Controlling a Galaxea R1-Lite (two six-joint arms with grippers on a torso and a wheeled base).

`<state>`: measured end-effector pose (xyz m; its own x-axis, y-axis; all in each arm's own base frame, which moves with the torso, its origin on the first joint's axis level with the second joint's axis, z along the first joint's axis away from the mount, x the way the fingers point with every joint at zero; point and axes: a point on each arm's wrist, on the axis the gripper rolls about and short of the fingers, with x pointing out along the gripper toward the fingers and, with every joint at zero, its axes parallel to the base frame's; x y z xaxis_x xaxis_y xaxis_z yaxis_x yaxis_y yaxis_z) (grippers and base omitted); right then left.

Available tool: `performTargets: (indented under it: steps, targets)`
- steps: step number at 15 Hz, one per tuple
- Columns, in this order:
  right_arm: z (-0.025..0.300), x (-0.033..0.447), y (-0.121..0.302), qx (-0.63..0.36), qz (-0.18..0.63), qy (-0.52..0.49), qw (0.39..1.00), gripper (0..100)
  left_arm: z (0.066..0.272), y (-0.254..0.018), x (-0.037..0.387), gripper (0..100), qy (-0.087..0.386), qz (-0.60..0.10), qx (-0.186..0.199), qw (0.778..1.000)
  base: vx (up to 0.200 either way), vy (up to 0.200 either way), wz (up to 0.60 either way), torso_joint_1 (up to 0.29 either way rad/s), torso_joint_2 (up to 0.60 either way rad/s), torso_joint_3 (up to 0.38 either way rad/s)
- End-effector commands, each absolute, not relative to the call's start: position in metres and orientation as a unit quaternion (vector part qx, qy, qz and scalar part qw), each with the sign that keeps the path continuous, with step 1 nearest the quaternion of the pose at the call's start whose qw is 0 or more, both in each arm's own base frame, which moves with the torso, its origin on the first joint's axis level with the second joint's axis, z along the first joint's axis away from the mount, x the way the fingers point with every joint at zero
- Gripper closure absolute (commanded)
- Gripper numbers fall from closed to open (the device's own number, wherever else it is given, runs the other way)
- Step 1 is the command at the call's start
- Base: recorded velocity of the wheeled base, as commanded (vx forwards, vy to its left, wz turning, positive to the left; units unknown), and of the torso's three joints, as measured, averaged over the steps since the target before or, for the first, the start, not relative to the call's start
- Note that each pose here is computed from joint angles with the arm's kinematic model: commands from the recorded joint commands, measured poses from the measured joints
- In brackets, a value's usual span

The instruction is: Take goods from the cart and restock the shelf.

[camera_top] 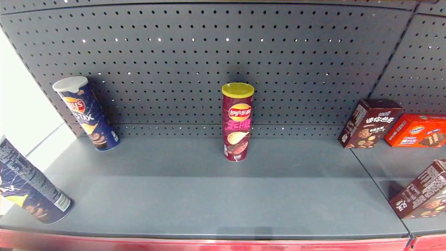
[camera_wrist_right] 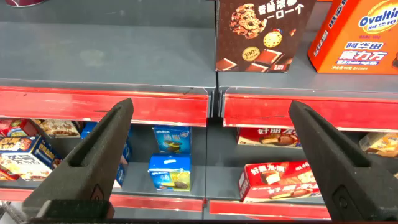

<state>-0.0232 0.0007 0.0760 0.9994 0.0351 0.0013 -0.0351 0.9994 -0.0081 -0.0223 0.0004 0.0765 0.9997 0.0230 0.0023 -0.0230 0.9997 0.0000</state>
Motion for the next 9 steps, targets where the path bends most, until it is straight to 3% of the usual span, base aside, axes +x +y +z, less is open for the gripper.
performTargets:
  steps: [1,3,9]
  targets:
    - [0.0760,-0.0230,0.0007,-0.005,0.018,0.000,1.000,0,0.0766,0.0004,-0.0223,0,-0.002,0.012,0.000,1.000,0.000,0.000,0.00,0.000,0.00,0.000]
    - [0.0760,-0.0230,0.0006,-0.005,0.017,0.000,1.000,0,0.0766,0.0004,-0.0223,0,-0.002,0.012,0.000,1.000,0.000,0.000,0.00,0.000,0.00,0.000]
    - [0.0760,-0.0230,0.0006,-0.005,0.017,0.000,1.000,0,0.0766,0.0004,-0.0223,0,-0.002,0.012,0.000,1.000,0.000,0.000,0.60,0.002,0.00,0.002]
